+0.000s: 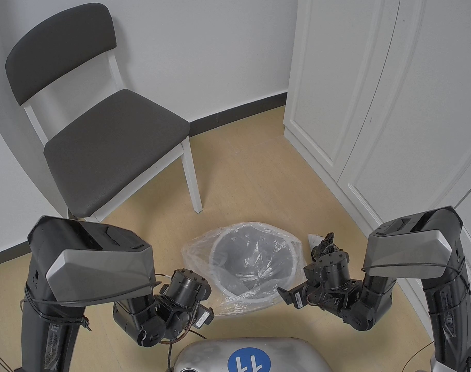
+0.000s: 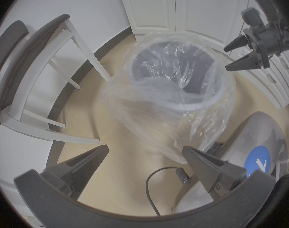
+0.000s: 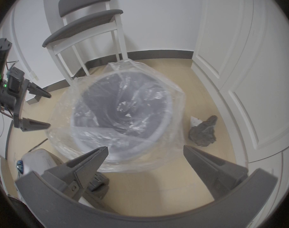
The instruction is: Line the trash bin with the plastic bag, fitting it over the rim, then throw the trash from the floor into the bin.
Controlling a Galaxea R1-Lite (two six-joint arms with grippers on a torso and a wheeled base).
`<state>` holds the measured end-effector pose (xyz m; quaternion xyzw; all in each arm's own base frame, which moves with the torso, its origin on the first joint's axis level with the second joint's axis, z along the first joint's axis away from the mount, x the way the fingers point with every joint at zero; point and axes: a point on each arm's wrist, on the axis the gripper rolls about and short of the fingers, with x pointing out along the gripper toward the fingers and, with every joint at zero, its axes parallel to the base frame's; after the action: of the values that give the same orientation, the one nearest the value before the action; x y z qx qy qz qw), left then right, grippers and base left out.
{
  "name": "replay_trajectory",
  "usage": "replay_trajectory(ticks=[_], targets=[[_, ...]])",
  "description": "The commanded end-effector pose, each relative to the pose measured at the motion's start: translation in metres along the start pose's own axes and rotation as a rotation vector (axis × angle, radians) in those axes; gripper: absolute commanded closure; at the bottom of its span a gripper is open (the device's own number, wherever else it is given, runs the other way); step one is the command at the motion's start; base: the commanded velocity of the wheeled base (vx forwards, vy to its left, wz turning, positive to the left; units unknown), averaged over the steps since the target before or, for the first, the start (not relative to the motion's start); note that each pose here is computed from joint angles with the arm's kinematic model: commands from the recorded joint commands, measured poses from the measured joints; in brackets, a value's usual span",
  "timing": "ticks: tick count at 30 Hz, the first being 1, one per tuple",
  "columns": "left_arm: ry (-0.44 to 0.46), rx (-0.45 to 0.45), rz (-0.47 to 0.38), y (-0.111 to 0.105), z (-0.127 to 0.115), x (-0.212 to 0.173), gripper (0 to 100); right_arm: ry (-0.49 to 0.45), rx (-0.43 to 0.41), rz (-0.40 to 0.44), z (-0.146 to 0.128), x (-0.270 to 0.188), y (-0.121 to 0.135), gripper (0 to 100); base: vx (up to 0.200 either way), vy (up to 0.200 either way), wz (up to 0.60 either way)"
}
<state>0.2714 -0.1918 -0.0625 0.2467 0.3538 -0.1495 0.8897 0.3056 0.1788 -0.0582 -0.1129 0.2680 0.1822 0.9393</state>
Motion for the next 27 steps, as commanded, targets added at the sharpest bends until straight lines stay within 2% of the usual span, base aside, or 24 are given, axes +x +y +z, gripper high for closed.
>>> replay_trajectory(ticks=[1, 4, 11, 16, 22, 23, 27], targets=[[-0.029, -0.014, 0.005, 0.002, 0.005, -0.002, 0, 0.009, 0.002, -0.029, -0.001, 0.0, -0.014, 0, 0.0, 0.0, 0.0], [-0.051, -0.016, 0.006, 0.002, 0.005, -0.004, 0, 0.018, -0.002, -0.057, -0.004, 0.005, -0.026, 0, 0.0, 0.0, 0.0], [-0.063, -0.011, 0.003, 0.002, 0.007, -0.011, 0, 0.07, 0.004, -0.079, -0.012, 0.019, -0.035, 0, 0.0, 0.0, 0.0], [-0.097, -0.027, 0.007, 0.007, 0.016, -0.019, 0, 0.063, 0.02, -0.094, -0.008, 0.027, -0.042, 0, 0.0, 0.0, 0.0], [-0.153, -0.078, 0.037, 0.021, 0.028, -0.023, 0, 0.082, 0.046, -0.128, 0.001, 0.039, -0.059, 0, 0.0, 0.0, 0.0], [-0.192, -0.108, 0.056, 0.029, 0.035, -0.019, 0, 0.083, 0.059, -0.146, 0.006, 0.045, -0.069, 0, 0.0, 0.0, 0.0], [-0.228, -0.145, 0.09, 0.038, 0.045, 0.001, 0, 0.095, 0.073, -0.167, 0.018, 0.063, -0.084, 0, 0.0, 0.0, 0.0]])
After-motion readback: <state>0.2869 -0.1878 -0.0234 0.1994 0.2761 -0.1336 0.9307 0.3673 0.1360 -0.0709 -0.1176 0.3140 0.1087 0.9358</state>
